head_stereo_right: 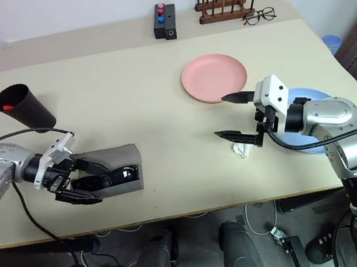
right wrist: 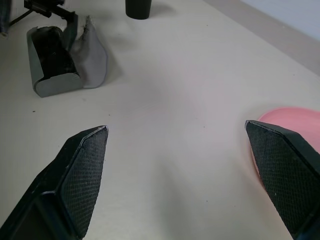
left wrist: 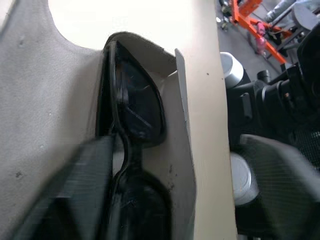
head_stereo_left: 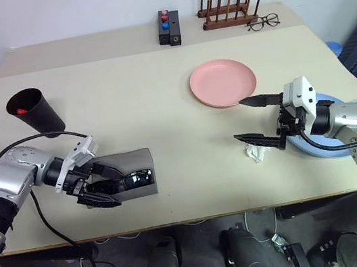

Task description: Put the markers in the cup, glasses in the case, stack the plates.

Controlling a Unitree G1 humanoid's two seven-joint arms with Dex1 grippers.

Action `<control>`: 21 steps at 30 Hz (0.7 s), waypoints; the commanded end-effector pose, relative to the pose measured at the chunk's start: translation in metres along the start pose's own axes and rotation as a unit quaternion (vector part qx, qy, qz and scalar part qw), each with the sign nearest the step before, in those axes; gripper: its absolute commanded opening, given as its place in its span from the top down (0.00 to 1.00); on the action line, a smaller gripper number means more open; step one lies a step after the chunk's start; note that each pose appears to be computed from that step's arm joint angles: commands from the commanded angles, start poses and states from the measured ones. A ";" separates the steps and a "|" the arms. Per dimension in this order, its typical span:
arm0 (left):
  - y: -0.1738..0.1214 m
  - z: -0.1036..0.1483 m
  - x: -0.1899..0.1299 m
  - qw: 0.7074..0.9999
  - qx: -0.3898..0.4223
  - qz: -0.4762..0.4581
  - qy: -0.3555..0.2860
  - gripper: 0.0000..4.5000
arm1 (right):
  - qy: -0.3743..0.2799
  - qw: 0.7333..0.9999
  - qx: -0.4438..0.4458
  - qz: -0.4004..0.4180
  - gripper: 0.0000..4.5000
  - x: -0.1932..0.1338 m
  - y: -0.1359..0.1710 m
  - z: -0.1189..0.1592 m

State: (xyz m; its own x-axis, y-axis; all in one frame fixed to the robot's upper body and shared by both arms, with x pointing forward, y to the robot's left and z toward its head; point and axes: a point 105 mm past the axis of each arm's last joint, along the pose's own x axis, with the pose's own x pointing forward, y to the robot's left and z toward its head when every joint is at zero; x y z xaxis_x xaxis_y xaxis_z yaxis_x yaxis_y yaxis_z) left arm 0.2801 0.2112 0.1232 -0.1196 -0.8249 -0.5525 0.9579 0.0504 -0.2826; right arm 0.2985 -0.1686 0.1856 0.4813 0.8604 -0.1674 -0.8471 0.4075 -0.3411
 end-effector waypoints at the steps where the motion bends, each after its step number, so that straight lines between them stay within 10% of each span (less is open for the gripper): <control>1: -0.002 0.009 -0.007 1.000 0.009 0.004 -0.002 0.00 | -0.015 1.000 -0.025 -0.009 0.00 -0.005 -0.004 0.014; 21: -0.005 0.016 -0.012 0.999 0.049 0.016 0.007 0.00 | -0.018 0.999 -0.026 -0.010 0.00 -0.002 -0.005 0.014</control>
State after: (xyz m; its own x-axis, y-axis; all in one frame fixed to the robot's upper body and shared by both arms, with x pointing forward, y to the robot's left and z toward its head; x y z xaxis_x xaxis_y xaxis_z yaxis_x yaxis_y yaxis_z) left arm 0.2774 0.2060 0.1363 -0.1250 -0.8208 -0.5573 0.9721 0.0110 -0.2342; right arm 0.2990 -0.1686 0.1857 0.4838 0.8594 -0.1652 -0.8454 0.4101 -0.3423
